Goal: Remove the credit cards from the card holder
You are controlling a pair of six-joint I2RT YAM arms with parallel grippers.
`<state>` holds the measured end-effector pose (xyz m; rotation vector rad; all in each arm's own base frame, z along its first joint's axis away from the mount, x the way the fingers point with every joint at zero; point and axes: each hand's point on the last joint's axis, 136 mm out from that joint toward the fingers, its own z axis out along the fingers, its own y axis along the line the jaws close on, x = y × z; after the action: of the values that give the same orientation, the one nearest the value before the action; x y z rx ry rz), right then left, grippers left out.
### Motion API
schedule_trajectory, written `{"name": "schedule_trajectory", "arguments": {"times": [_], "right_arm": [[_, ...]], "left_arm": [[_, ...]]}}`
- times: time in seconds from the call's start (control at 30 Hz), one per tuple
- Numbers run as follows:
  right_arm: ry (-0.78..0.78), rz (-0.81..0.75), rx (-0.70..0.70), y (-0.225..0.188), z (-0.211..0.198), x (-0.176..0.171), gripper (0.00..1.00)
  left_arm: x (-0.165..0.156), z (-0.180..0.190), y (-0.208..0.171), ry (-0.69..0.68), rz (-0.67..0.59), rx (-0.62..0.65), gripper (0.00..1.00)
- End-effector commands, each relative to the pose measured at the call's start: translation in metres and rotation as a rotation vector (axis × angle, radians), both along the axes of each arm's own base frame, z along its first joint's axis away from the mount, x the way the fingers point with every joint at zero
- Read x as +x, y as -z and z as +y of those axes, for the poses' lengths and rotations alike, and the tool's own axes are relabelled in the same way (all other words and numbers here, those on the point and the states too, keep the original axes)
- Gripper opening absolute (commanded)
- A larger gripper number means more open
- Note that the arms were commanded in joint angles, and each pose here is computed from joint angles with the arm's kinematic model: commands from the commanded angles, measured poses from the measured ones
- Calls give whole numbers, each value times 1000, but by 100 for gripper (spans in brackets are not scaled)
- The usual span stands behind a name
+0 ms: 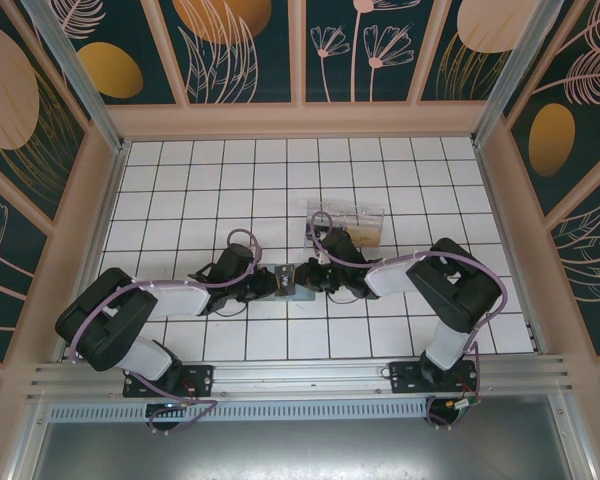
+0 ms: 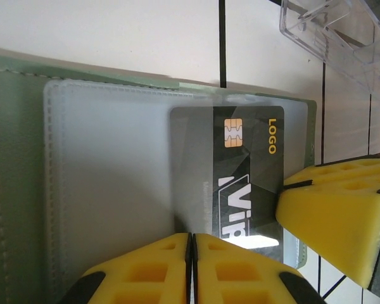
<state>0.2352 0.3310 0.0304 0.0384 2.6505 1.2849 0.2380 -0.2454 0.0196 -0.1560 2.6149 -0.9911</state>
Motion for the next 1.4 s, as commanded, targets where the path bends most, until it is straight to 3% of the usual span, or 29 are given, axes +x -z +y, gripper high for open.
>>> {"name": "schedule_trajectory", "arguments": {"times": [0.0,0.17,0.3,0.7,1.07,1.2,1.3,1.37], "right_arm": [[-13,12,31,2,6,0,14],[-17,12,25,2,8,0,14],[-12,4,12,2,4,-1,0],[66,-17,-24,0,-42,0,0],[110,-76,-62,-28,-79,-1,0],[110,-164,-120,-55,-90,3,0],[116,-269,-204,-83,-102,13,0],[106,-337,-258,-102,-106,21,0]], "left_arm": [[-3,-4,4,13,11,-6,12],[-4,-4,4,14,12,-1,12],[-4,-3,4,12,12,3,12],[-1,3,-1,-7,-8,29,13],[4,-1,-17,-7,-42,6,14],[10,-5,-39,-7,-90,-26,21],[16,-4,-62,-26,-146,-46,46],[18,-1,-77,-43,-188,-56,51]]}}
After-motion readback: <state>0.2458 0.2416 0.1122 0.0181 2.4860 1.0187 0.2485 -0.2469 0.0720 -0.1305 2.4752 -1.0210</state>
